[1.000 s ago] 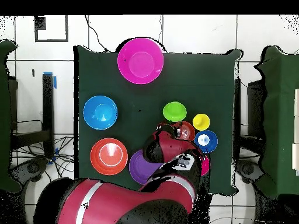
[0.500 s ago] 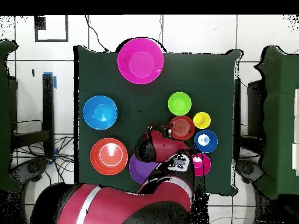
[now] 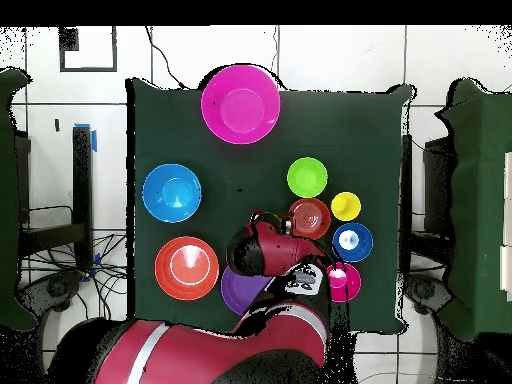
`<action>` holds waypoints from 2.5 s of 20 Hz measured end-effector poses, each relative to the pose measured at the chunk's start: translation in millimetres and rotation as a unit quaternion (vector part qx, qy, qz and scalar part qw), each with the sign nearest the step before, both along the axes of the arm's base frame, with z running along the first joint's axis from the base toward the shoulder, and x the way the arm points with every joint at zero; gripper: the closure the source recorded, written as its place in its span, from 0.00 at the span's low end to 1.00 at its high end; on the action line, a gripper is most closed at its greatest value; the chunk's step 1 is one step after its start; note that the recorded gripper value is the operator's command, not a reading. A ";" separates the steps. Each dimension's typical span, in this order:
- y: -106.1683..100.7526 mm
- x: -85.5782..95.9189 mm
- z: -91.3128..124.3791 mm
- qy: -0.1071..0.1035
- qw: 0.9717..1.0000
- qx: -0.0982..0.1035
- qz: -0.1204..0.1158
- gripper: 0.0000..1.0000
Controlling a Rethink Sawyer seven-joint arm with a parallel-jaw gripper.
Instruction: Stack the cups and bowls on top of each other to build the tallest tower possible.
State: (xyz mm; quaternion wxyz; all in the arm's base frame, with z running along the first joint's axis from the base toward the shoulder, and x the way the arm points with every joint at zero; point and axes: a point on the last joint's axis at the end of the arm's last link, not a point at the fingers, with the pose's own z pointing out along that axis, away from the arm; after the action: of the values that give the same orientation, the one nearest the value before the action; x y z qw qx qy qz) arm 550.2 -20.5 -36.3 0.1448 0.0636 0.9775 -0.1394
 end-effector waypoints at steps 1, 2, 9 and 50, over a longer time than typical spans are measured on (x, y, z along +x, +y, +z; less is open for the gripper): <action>0.4 0.0 0.0 0.000 1.000 0.000 0.000 0.00; 1.5 -0.1 0.1 0.000 1.000 0.000 0.002 0.00; 8.1 -8.4 -0.9 0.018 1.000 -0.012 0.011 1.00; 14.7 -4.2 80.9 0.071 0.988 -0.126 0.044 1.00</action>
State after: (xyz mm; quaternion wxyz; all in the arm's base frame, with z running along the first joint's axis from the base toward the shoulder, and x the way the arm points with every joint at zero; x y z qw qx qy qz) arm 546.0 -5.8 44.7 0.0874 -0.0085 0.9618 -0.2593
